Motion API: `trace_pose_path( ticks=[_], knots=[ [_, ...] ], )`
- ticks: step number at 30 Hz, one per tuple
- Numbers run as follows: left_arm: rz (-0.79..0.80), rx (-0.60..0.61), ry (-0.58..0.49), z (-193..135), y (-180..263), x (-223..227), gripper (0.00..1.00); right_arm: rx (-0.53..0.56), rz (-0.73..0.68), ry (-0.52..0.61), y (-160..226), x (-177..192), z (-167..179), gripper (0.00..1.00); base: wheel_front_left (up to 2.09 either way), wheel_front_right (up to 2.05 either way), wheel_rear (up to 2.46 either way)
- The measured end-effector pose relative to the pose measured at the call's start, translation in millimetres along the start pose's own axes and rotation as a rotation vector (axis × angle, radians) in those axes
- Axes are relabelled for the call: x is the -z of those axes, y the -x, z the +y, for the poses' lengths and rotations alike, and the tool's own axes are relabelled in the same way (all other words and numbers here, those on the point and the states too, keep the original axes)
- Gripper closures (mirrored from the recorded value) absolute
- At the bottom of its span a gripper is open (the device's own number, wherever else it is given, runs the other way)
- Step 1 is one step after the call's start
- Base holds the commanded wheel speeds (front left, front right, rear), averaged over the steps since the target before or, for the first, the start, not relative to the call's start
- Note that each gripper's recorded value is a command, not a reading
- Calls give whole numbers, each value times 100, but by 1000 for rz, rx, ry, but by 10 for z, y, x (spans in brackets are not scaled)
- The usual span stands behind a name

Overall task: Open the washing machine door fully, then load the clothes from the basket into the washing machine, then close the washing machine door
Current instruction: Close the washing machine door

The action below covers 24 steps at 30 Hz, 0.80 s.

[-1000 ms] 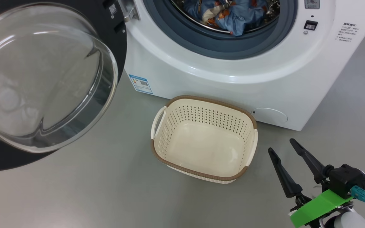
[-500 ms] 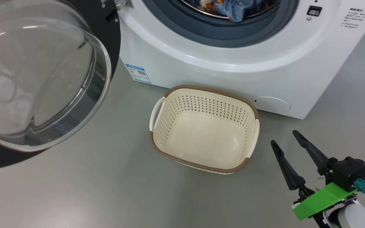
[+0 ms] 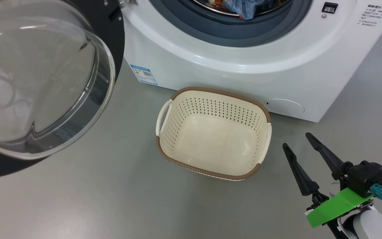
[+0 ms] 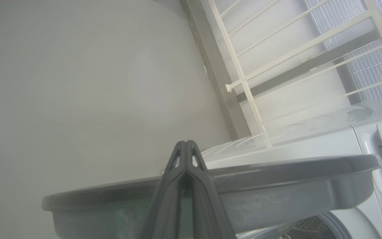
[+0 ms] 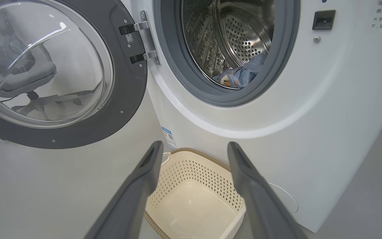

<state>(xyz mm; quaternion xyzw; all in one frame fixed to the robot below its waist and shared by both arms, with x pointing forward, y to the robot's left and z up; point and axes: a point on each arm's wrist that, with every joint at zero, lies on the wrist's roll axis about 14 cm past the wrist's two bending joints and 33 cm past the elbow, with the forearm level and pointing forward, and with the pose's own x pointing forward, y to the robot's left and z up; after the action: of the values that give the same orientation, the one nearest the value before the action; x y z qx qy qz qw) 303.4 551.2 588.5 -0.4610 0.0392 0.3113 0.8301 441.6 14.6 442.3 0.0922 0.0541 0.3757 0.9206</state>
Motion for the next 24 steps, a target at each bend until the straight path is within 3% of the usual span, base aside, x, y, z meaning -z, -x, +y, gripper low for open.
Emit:
trace_pose_path(
  ticks=[24],
  knots=[
    [188, 57, -87, -79, 171, 241, 100, -11, -25, 25, 2, -141, 76, 0, 0, 0, 0]
  ],
)
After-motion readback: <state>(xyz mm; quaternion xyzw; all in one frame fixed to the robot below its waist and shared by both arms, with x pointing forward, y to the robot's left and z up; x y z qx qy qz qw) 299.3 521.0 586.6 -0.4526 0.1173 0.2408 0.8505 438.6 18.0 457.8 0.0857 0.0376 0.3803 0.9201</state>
